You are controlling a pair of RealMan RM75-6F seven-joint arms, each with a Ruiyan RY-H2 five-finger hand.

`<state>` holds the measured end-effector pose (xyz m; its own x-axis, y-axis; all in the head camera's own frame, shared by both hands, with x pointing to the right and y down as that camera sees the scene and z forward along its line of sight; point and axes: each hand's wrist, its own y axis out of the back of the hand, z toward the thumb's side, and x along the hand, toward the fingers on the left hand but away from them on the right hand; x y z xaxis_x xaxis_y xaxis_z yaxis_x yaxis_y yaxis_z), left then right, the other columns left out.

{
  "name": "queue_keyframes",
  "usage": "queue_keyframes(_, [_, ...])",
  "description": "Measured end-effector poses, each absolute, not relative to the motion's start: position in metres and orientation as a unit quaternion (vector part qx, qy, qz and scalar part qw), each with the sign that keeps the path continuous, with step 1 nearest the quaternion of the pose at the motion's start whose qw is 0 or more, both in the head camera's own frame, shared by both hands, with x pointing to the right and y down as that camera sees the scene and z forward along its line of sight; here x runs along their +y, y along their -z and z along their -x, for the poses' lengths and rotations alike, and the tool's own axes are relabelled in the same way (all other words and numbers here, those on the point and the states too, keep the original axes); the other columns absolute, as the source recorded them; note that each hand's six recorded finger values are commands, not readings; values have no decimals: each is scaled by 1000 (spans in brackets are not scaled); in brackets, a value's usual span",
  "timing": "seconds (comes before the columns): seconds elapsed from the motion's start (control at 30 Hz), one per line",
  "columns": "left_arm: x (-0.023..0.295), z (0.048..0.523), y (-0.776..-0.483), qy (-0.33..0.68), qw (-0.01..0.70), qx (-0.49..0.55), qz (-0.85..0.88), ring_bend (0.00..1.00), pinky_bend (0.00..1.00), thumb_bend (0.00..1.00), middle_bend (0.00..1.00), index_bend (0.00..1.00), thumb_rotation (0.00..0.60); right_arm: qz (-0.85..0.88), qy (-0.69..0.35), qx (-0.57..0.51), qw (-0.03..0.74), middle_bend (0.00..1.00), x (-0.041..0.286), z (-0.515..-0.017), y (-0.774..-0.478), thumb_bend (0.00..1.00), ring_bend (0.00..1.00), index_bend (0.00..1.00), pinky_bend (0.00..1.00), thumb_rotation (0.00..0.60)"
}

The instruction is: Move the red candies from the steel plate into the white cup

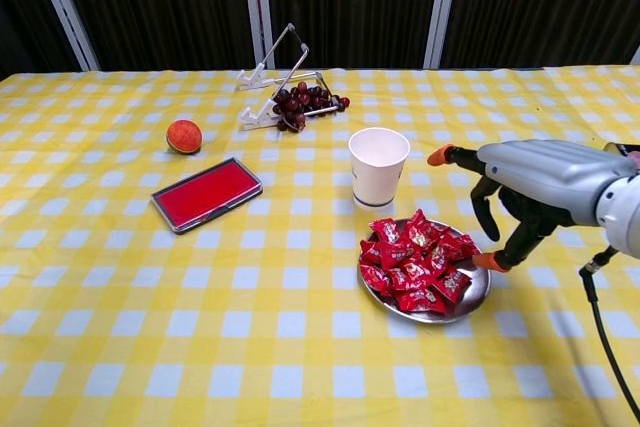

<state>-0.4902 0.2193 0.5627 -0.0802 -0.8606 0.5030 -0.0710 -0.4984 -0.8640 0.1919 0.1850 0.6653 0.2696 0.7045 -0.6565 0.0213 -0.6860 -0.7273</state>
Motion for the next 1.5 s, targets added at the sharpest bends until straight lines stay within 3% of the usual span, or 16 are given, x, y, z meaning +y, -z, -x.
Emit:
queue_keyframes(0.2, [220,490,-563,625,314,387,601,0,0,8,0,0,600,736,-556,-233,307,736,186,-187,-668,298,889,168,947,600])
queue_keyframes(0.6, [220,490,-563,625,311,388,602,0,0,8,0,0,600,752,-575,-207,247,736,194,-172,-668,298,889,167,947,600])
queue_keyframes(0.93, [220,491,-563,625,308,390,602,0,0,9,0,0,600,758,-586,-202,202,736,191,-162,-675,299,889,59,947,600])
queue_keyframes(1.17, [219,492,-563,626,305,390,602,0,0,8,0,0,600,758,-588,-206,194,736,186,-159,-682,299,889,52,947,600])
queue_keyframes(1.5, [219,492,-563,627,303,390,602,0,0,9,0,0,600,756,-595,-203,181,736,191,-163,-695,298,889,165,947,600])
